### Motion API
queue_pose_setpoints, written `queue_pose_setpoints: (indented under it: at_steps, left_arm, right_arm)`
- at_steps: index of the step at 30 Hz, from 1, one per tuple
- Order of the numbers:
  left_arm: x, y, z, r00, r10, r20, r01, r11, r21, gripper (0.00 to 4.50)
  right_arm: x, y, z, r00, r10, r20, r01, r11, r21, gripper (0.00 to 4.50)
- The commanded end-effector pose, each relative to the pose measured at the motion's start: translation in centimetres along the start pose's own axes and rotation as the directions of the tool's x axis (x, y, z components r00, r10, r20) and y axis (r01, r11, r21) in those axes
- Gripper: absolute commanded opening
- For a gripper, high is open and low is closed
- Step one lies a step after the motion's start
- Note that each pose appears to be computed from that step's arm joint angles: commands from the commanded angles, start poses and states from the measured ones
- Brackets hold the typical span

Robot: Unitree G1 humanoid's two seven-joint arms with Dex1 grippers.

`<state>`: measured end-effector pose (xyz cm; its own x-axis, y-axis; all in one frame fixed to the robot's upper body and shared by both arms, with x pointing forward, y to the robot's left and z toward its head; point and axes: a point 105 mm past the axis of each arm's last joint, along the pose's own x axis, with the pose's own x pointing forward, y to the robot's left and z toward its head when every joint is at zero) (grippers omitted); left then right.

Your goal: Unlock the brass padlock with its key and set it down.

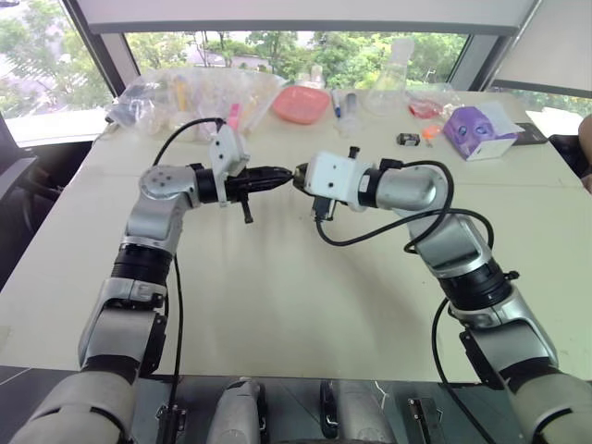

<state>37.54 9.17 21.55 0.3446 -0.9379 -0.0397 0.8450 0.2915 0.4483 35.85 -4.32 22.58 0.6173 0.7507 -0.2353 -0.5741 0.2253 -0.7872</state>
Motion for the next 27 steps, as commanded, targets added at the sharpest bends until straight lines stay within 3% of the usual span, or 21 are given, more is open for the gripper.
queue_pose_setpoints:
  at_steps: [1,4,6,9,13,27]
  left_arm:
    - [-0.7,1.0,0.2,0.998,0.067,-0.003,-0.066,0.995,0.074,0.07]
    - [-1.1,1.2,-0.7,0.997,0.036,-0.065,-0.037,0.999,-0.021,0.07]
    - [-1.4,1.6,-0.1,1.000,0.021,-0.011,-0.023,0.972,-0.236,0.07]
    - [-1.9,1.8,1.4,0.997,-0.017,0.079,0.049,0.900,-0.433,0.99]
    - [-2.0,1.9,2.0,0.991,-0.025,0.131,0.089,0.854,-0.513,3.01]
    - [0.4,1.1,1.0,0.986,-0.083,0.147,0.150,0.827,-0.542,3.01]
  right_arm:
    - [-0.4,-1.2,2.7,0.996,-0.032,0.087,0.037,0.998,-0.052,0.67]
    - [-0.4,-1.2,2.7,0.995,-0.033,0.089,0.038,0.998,-0.052,0.67]
    - [-0.3,-1.3,2.7,0.995,-0.036,0.090,0.041,0.998,-0.055,0.67]
    - [-0.3,-1.4,2.8,0.995,-0.041,0.092,0.047,0.997,-0.061,0.67]
    - [-0.3,-1.4,2.8,0.994,-0.046,0.096,0.052,0.996,-0.067,0.67]
    - [-0.2,-1.3,3.9,0.990,-0.056,0.132,0.067,0.995,-0.079,0.67]
